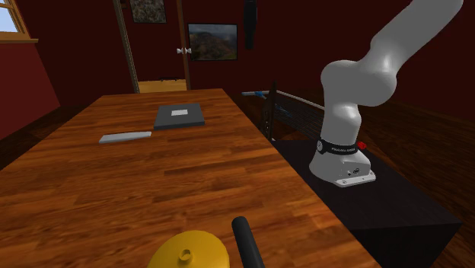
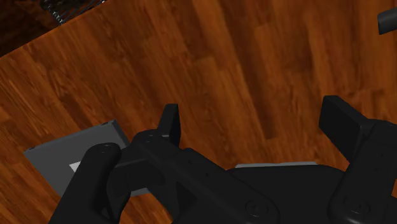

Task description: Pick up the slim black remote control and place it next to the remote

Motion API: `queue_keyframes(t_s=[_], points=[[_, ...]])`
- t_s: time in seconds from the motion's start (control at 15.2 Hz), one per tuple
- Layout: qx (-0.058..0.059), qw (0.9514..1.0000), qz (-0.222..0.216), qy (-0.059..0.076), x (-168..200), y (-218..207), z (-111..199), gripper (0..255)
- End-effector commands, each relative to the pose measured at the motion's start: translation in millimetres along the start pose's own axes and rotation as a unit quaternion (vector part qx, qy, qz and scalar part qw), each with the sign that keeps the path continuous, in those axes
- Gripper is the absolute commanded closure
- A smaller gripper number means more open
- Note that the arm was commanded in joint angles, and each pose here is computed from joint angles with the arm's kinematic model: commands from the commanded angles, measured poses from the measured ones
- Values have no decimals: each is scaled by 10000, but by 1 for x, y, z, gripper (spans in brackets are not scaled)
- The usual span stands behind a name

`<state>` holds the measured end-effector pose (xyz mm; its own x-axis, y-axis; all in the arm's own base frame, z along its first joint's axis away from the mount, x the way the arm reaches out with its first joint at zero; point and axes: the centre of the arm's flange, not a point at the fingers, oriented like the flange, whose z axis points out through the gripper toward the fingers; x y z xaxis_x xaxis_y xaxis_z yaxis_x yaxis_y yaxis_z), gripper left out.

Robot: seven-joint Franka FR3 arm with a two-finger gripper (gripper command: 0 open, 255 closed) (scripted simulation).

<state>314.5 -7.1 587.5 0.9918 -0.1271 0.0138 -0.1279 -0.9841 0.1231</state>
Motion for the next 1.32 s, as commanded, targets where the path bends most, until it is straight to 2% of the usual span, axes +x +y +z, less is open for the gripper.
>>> queue_keyframes(t_s=[0.0, 0.26, 0.59, 0.92, 1.25], points=[[0, 10000, 0, 0, 0, 0, 0, 0], [-36, 9980, 633, 44, -27, -37, 30, 0], [-80, 9898, 1421, 99, -53, -86, 67, 0], [-124, 9753, 2199, 153, -71, -139, 106, 0], [-168, 9547, 2964, 206, -80, -194, 145, 0]])
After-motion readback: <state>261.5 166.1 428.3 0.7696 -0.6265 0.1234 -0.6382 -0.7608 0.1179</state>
